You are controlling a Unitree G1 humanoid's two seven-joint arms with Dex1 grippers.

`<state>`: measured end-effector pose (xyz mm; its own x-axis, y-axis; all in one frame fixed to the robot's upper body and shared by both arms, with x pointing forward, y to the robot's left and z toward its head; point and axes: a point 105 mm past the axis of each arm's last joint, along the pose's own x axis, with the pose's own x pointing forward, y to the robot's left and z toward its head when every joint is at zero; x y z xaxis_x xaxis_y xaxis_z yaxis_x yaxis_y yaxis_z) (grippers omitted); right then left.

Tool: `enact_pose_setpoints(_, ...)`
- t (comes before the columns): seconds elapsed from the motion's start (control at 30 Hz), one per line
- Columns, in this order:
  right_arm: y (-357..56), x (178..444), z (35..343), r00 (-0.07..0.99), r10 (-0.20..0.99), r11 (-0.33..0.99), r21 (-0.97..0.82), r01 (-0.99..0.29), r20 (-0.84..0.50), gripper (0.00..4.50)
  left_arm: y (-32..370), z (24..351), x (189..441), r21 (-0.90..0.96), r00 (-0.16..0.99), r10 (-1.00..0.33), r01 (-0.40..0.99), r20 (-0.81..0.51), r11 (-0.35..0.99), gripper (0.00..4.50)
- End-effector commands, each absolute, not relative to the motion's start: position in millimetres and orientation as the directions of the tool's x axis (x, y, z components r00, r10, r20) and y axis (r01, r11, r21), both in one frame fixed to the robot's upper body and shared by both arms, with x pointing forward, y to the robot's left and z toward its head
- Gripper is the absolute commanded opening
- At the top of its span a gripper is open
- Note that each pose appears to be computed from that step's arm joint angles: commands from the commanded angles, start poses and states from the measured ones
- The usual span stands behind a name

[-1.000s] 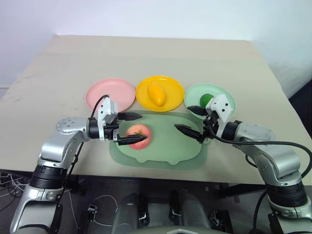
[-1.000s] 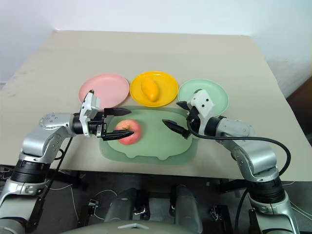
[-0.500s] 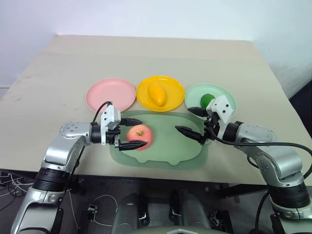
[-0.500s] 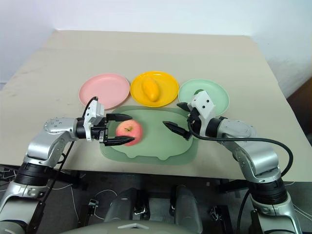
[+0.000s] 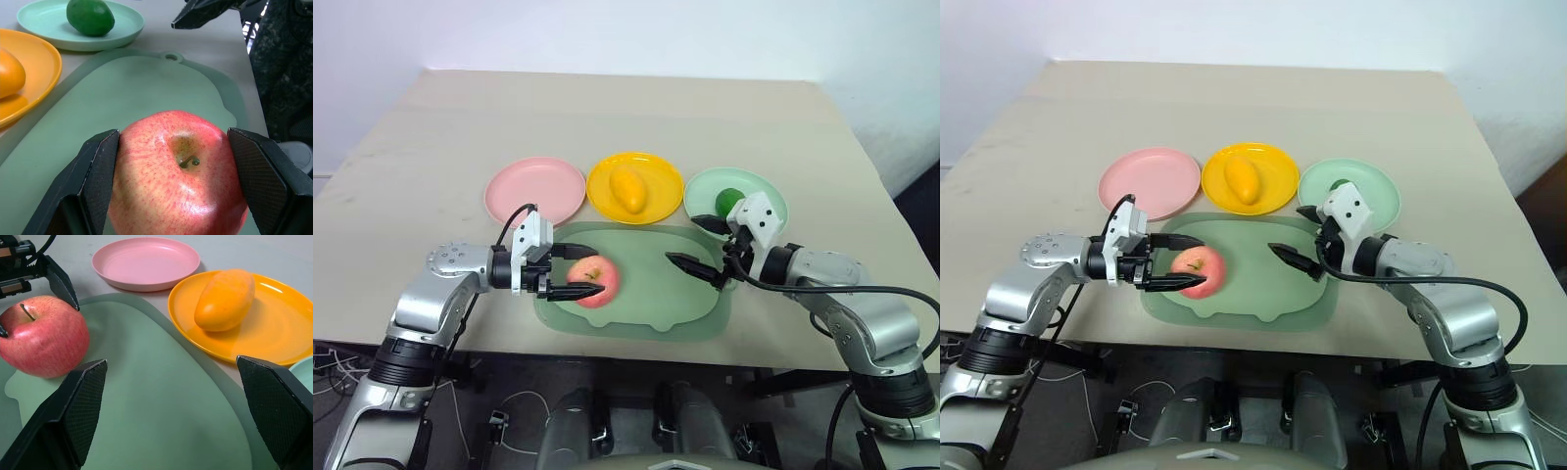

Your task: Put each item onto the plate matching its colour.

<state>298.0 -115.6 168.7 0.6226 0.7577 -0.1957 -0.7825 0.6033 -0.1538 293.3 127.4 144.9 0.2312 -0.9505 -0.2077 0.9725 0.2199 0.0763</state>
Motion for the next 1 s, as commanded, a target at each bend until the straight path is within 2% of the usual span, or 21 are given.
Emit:
enact_pose_setpoints(0.03,-113,298,179,0.621,0.766,0.593,-0.193,-0.782,-0.166,4.50,138,167,303,0.108,0.307,-0.944,0.949,-0.123,0.295,3.25)
enact_pose_setpoints(0.33,-112,299,179,0.617,0.770,0.589,-0.190,-0.786,-0.163,4.50,170,184,321,0.080,0.438,-0.899,0.896,-0.005,0.437,3.25)
enact_pose_setpoints(0.53,-111,300,178,0.616,0.770,0.589,-0.190,-0.786,-0.162,4.50,171,170,308,0.035,0.365,-0.930,0.931,-0.053,0.363,3.25)
enact_pose_setpoints(0.63,-112,300,178,0.619,0.768,0.591,-0.192,-0.783,-0.162,4.50,172,163,298,0.014,0.330,-0.942,0.944,-0.068,0.329,3.79)
enact_pose_setpoints(0.7,-113,300,177,0.623,0.765,0.594,-0.194,-0.781,-0.164,4.50,174,161,293,0.008,0.319,-0.945,0.948,-0.067,0.319,4.45)
enact_pose_setpoints(1.0,-115,301,176,0.630,0.757,0.600,-0.199,-0.775,-0.171,4.50,162,153,295,0.099,0.312,-0.949,0.947,-0.050,0.306,4.45)
